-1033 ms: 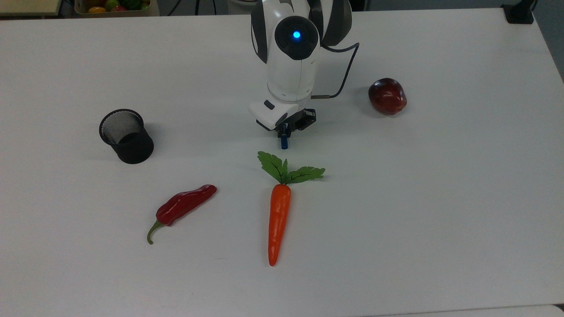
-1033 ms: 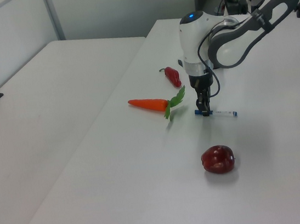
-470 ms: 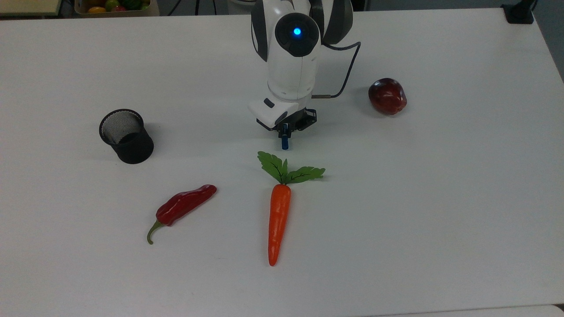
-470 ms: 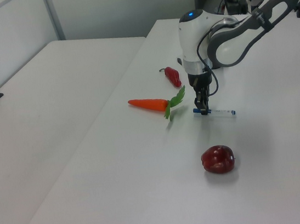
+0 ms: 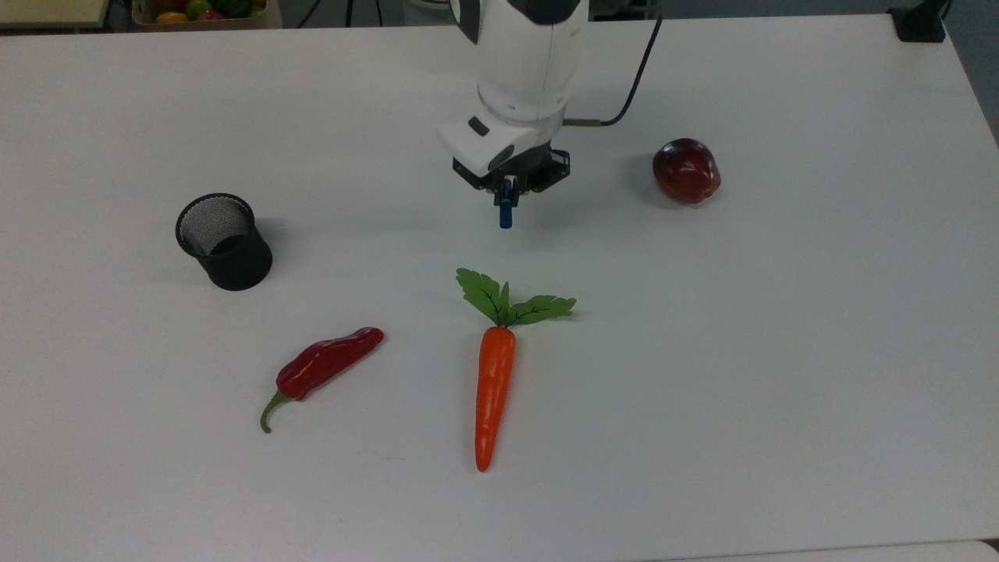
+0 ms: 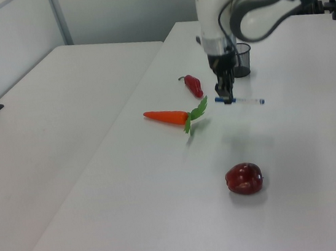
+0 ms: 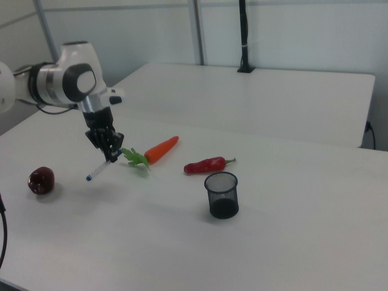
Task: Place marker
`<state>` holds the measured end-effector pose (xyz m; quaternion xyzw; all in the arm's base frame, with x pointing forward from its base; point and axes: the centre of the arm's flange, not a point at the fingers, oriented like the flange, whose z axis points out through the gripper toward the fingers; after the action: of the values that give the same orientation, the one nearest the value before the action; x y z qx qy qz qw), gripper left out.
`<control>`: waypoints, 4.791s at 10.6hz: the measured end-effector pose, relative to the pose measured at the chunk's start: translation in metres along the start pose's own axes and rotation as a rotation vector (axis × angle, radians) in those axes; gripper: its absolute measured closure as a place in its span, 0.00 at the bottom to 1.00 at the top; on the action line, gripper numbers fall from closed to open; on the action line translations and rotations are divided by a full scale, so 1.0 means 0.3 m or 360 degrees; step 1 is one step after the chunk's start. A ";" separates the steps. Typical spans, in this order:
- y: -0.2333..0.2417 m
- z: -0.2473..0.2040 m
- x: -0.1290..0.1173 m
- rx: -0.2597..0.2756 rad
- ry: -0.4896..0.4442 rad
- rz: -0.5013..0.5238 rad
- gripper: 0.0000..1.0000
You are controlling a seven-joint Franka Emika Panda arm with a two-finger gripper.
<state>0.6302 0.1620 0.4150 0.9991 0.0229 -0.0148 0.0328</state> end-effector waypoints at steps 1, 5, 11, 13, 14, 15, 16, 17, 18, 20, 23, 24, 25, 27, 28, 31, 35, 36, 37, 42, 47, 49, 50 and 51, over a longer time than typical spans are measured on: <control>0.021 -0.109 -0.010 -0.0004 0.0018 0.0031 0.83; 0.334 -0.234 0.021 -0.0031 0.0068 0.0221 0.83; 0.904 -0.328 0.042 -0.0116 0.0338 0.0387 0.83; 0.978 -0.354 0.060 -0.0170 0.0500 0.0413 0.83; 1.018 -0.357 0.072 -0.0193 0.0598 0.0426 0.83; 1.047 -0.353 0.085 -0.0208 0.0684 0.0434 0.83; 1.065 -0.341 0.097 -0.0217 0.0768 0.0432 0.83; 1.076 -0.310 0.107 -0.0227 0.0825 0.0426 0.83; 1.085 -0.272 0.115 -0.0249 0.0858 0.0411 0.83; 1.090 -0.176 0.132 -0.0270 0.0900 0.0382 0.83; 1.077 -0.031 0.126 -0.0255 0.0852 0.0365 0.83; 1.074 -0.004 0.119 -0.0250 0.0827 0.0364 0.83; 1.071 0.016 0.113 -0.0247 0.0809 0.0363 0.83; 1.069 0.030 0.109 -0.0245 0.0796 0.0362 0.83; 1.069 0.031 0.108 -0.0244 0.0795 0.0362 0.83; 1.069 0.032 0.108 -0.0244 0.0794 0.0362 0.79; 1.069 0.025 0.107 -0.0245 0.0799 0.0363 0.29; 1.068 0.024 0.107 -0.0244 0.0800 0.0362 0.16; 1.063 0.023 0.108 -0.0243 0.0801 0.0359 0.00; 0.832 -0.015 0.147 -0.0183 0.0768 0.0277 0.00; 0.442 -0.234 0.008 -0.0165 0.0311 0.0105 0.00; 0.364 -0.366 -0.093 -0.0153 0.0195 0.0065 0.00; 0.344 -0.422 -0.140 -0.0112 0.0159 0.0048 0.00; 0.337 -0.484 -0.192 -0.0035 0.0129 0.0016 0.00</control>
<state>0.5815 0.0683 0.5682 0.9985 0.0194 0.0262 0.0430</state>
